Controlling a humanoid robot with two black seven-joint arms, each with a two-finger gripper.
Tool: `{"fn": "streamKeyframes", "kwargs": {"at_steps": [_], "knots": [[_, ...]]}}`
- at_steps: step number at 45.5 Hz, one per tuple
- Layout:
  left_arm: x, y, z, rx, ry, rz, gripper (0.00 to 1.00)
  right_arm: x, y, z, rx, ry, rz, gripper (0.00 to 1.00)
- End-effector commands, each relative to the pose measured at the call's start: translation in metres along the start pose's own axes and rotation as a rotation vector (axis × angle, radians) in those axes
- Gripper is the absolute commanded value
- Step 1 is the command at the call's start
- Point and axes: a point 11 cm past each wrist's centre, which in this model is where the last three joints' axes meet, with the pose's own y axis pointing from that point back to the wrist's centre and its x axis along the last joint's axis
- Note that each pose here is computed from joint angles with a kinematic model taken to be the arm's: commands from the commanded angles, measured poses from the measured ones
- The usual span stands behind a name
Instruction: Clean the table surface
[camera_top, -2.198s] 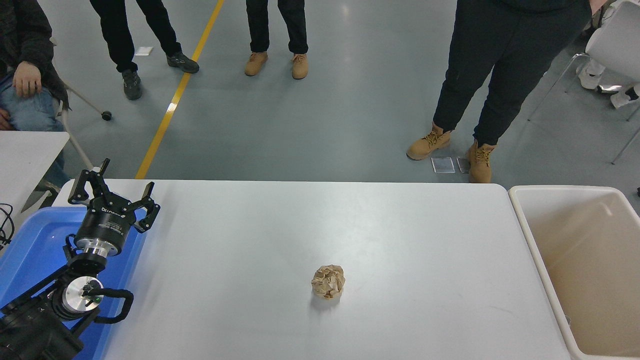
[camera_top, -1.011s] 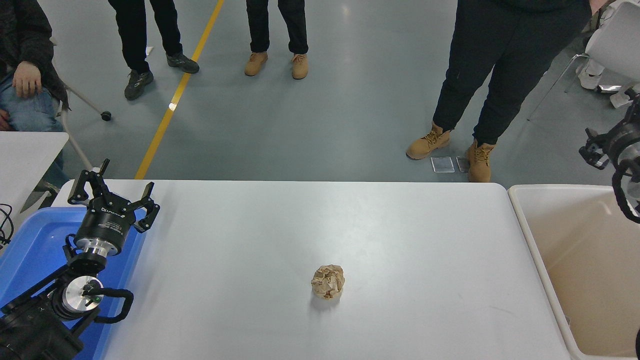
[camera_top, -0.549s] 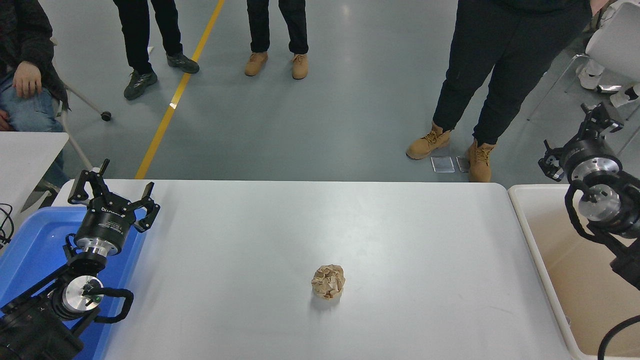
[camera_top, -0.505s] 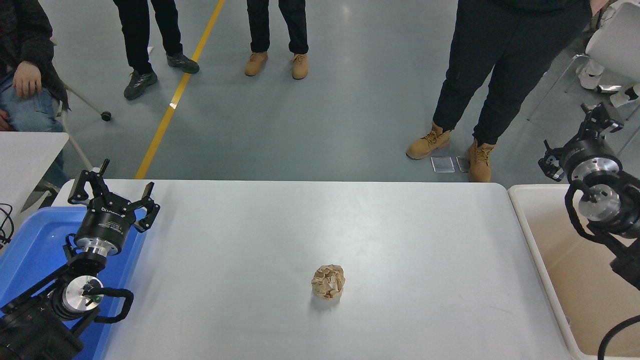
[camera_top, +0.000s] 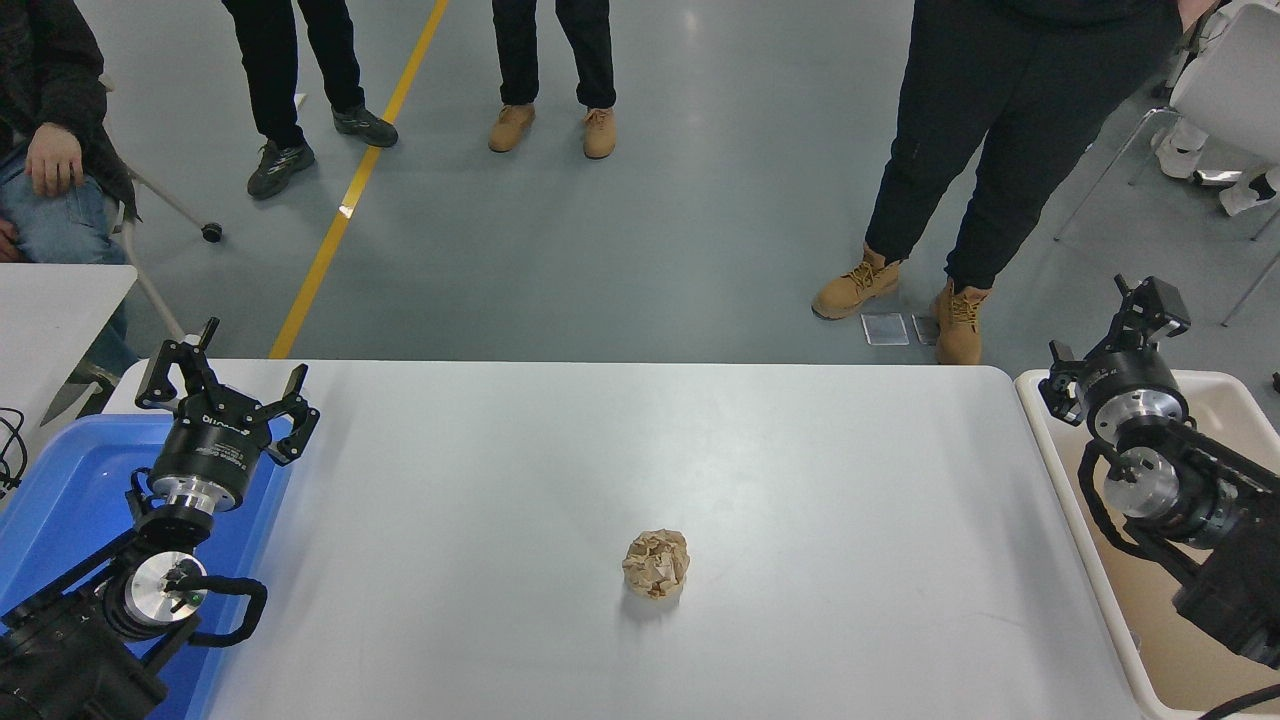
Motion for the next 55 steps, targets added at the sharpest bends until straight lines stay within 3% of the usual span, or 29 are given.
{"fn": "streamKeyframes", "kwargs": {"at_steps": [1,29,55], "knots": [[0.0,0.0,0.0,0.0,0.0,0.0,0.99,-0.002,0.004,0.009,-0.004,0.006,-0.005,0.99],[0.0,0.0,0.0,-0.001,0.0,-0.001,0.99,0.009,0.001,-0.007,0.011,0.071,-0.025,0.99],[0.0,0.0,0.0,0.0,0.0,0.0,0.99,-0.028,0.02,-0.055,0.005,0.319,-0.479,0.98]]}}
